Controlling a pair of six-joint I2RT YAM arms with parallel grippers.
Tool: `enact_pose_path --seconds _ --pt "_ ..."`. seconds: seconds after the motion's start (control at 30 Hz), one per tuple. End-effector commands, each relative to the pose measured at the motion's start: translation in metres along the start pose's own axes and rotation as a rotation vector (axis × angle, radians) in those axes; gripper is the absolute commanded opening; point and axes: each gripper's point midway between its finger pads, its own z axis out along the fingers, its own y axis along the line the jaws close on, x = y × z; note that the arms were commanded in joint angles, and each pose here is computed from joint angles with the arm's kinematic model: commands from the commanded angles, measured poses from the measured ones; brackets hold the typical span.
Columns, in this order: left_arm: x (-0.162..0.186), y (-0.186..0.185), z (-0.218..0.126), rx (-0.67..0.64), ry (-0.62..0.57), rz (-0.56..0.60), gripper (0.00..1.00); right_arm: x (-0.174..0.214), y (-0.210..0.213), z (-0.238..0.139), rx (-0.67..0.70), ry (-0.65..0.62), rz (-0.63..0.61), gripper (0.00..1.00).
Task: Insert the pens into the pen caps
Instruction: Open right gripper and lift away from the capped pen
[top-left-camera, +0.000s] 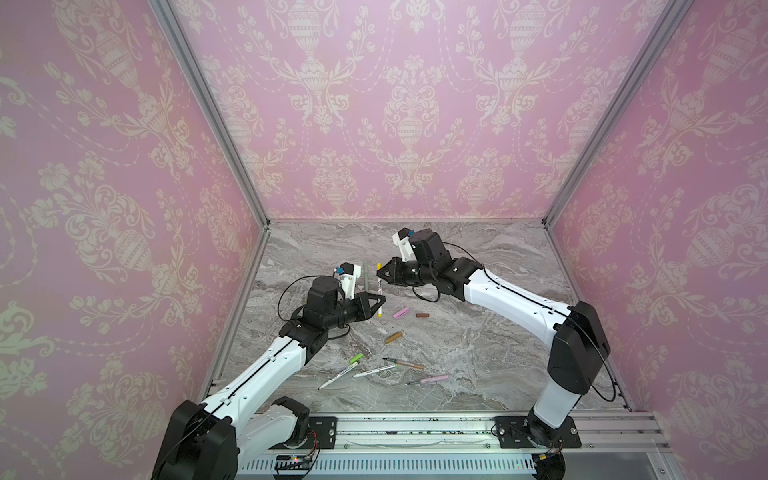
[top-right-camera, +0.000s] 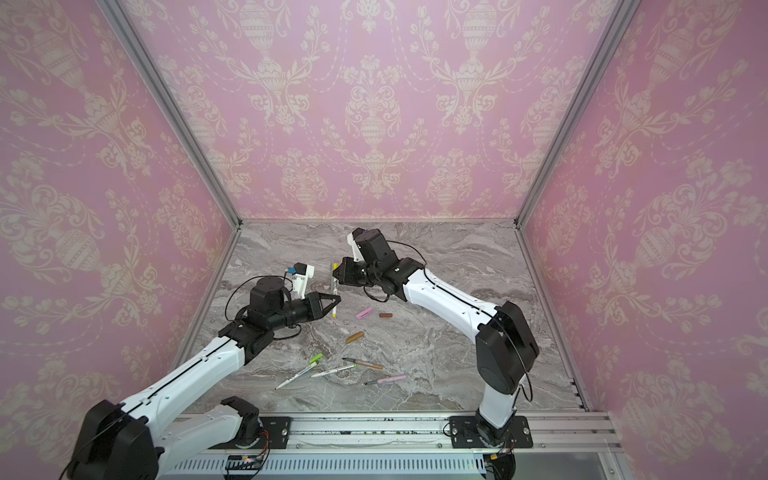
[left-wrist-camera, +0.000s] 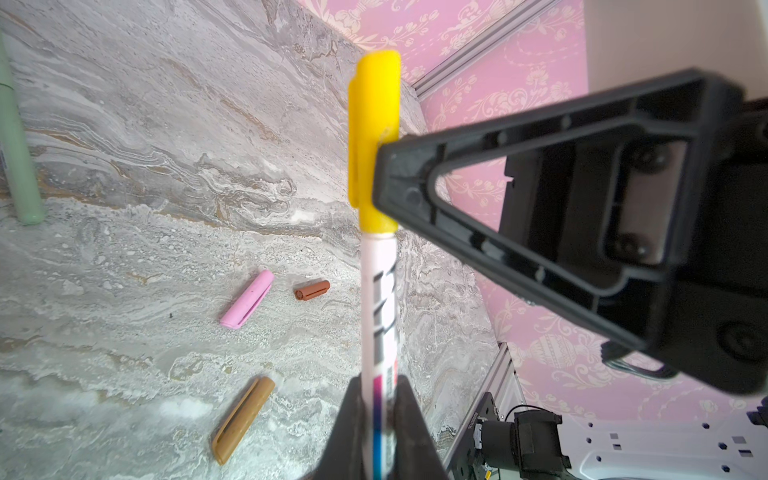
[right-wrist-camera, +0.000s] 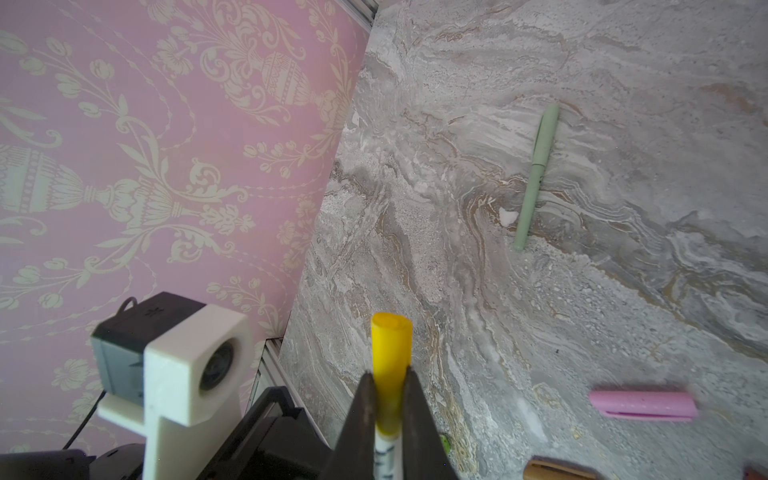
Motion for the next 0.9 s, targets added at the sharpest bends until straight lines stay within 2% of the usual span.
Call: enact_pose_path --seconds 0.0,0.1,0.27,0.57,0.87 --pt "-0.016 -0.001 -0.001 0.012 -0.082 0.071 0.00 0.012 0.020 -0.024 -0.067 0.086 -0.004 0.24" --pt "0.001 0.010 -0.001 -0.001 -0.040 0.060 0.00 -0.011 0.026 -0.040 -0.076 0.029 -0.023 0.41" --pt "0.020 0.014 -0.003 0.016 0.012 0.052 0.00 -0.032 0.030 -0.051 -0.072 -0.009 -0.051 0.54" --pt "0.021 0.003 -0.009 0.048 0.010 0.068 0.00 -0.038 0.020 -0.028 -0.041 0.021 -0.052 0.56" --pt "0.019 -0.004 -0.007 0.060 0.007 0.073 0.00 -0.022 0.018 -0.006 -0.039 0.081 -0.047 0.54"
